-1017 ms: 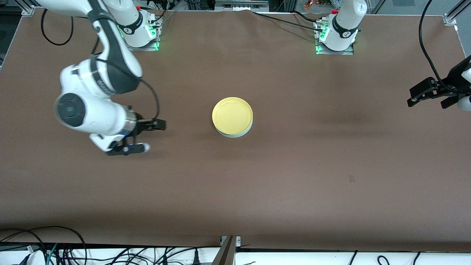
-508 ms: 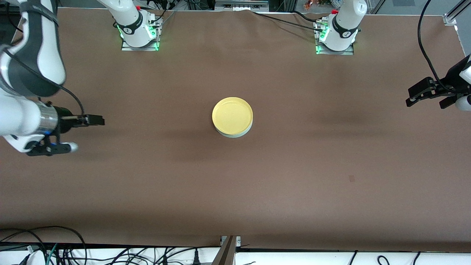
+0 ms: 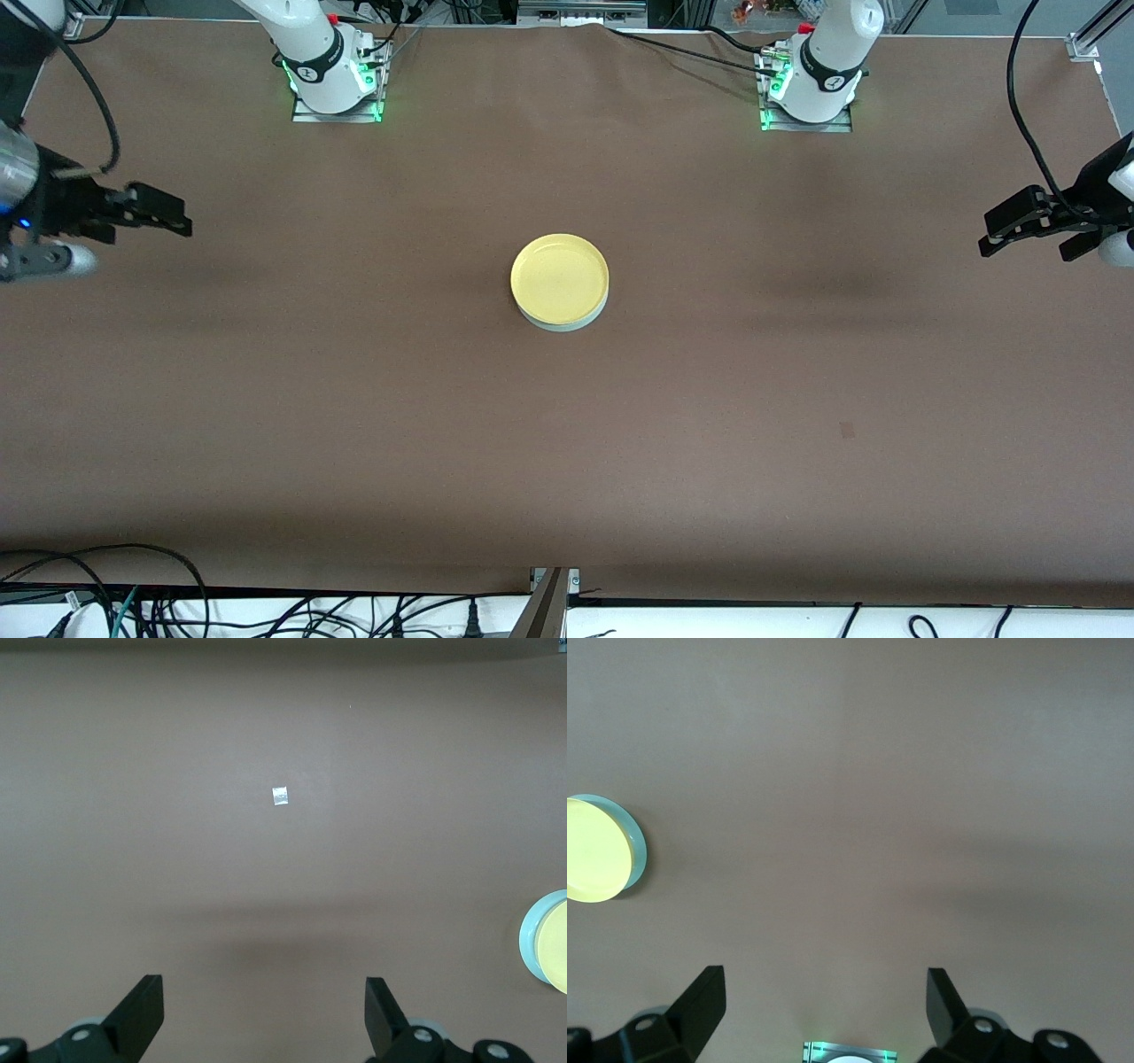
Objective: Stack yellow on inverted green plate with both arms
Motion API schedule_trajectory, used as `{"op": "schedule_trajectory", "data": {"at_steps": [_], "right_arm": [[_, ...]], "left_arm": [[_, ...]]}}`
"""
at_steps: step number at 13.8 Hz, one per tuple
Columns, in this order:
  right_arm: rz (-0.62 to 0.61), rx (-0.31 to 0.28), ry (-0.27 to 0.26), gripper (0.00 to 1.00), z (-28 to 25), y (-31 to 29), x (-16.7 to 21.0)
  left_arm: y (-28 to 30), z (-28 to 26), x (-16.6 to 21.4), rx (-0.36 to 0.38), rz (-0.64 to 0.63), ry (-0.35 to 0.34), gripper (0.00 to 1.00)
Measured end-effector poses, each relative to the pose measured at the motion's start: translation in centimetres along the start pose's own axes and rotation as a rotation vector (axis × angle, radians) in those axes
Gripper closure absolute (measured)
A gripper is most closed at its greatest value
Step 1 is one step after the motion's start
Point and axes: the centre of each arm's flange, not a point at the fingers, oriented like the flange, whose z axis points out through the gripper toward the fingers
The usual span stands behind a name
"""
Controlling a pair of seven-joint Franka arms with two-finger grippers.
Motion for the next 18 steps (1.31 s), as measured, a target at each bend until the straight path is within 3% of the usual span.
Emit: {"op": "schedule_trajectory", "data": {"at_steps": [2, 4, 9, 14, 18], "right_arm": [[0.027, 0.003, 0.017, 0.00, -1.8, 1.6, -2.1], [0.048, 0.010, -0.013, 0.00, -2.0, 2.8, -3.3], [0.042, 0.010, -0.056, 0.00, -0.3, 2.5, -2.5], [0.041, 0.010, -0.059, 0.00, -0.2, 2.5, -2.4], [0.041, -0.034, -0.062, 0.00, -0.1, 2.4, -2.4]], "left_arm": [[-0.1, 0.0, 0.0, 0.000, -0.001, 0.000, 0.00], [-0.2, 0.0, 0.0, 0.000, -0.003, 0.000, 0.00], [-0.2, 0.0, 0.0, 0.000, -0.004, 0.000, 0.00], [-0.2, 0.0, 0.0, 0.000, -0.004, 0.000, 0.00], [-0.2, 0.0, 0.0, 0.000, -0.004, 0.000, 0.00]]}}
